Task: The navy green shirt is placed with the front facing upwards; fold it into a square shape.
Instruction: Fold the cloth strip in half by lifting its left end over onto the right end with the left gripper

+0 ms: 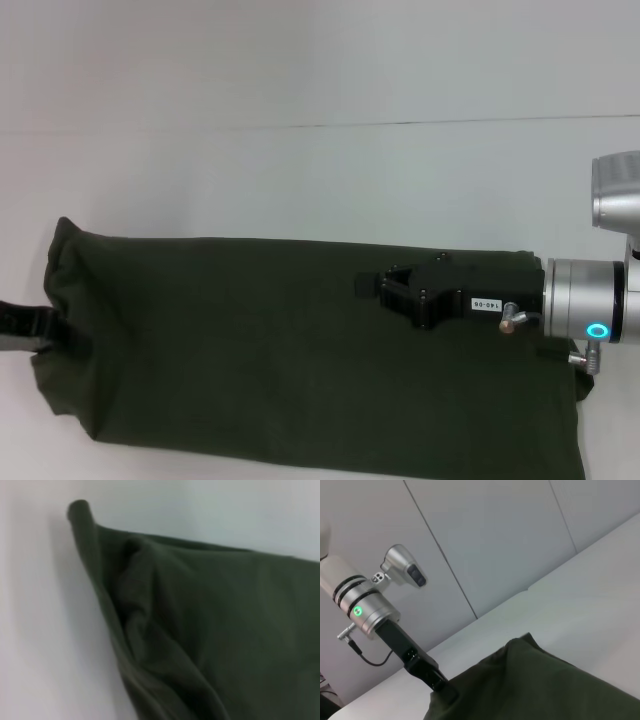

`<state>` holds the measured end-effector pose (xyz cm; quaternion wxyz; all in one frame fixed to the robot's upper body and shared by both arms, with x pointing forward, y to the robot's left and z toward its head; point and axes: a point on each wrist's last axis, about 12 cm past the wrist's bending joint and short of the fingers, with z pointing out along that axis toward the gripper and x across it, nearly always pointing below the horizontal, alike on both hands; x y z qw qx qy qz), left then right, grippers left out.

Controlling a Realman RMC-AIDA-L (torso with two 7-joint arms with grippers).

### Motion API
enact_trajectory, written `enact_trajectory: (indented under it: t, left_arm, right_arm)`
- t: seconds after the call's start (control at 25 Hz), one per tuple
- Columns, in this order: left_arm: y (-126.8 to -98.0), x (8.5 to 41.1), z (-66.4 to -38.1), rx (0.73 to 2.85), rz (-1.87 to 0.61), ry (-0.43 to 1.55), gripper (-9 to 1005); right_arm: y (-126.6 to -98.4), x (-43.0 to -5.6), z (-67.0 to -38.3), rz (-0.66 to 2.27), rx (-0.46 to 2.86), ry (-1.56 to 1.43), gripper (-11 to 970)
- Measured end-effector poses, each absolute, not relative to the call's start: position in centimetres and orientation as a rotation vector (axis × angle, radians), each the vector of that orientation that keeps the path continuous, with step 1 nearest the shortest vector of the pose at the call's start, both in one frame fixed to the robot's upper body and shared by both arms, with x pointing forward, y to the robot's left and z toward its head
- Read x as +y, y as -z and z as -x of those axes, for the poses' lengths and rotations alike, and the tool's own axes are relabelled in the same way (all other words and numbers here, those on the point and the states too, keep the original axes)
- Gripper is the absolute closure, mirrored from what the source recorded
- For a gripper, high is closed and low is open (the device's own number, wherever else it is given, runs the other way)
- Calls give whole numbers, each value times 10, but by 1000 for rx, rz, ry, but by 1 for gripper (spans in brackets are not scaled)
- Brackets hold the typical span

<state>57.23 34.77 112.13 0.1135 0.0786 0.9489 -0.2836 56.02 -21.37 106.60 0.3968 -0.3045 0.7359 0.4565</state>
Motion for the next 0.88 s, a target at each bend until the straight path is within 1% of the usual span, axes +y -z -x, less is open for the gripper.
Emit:
enact_trajectory:
  t: [0.44, 0.88]
  left_arm:
    - [-1134, 335, -574, 2661, -251, 1030, 967]
    - [-1147, 320, -575, 2561, -300, 1205, 966]
  right_arm:
    - [-1058, -205, -557, 855, 1904, -1135, 938]
    - [-1051, -185, -558, 1063, 1909, -1046, 932]
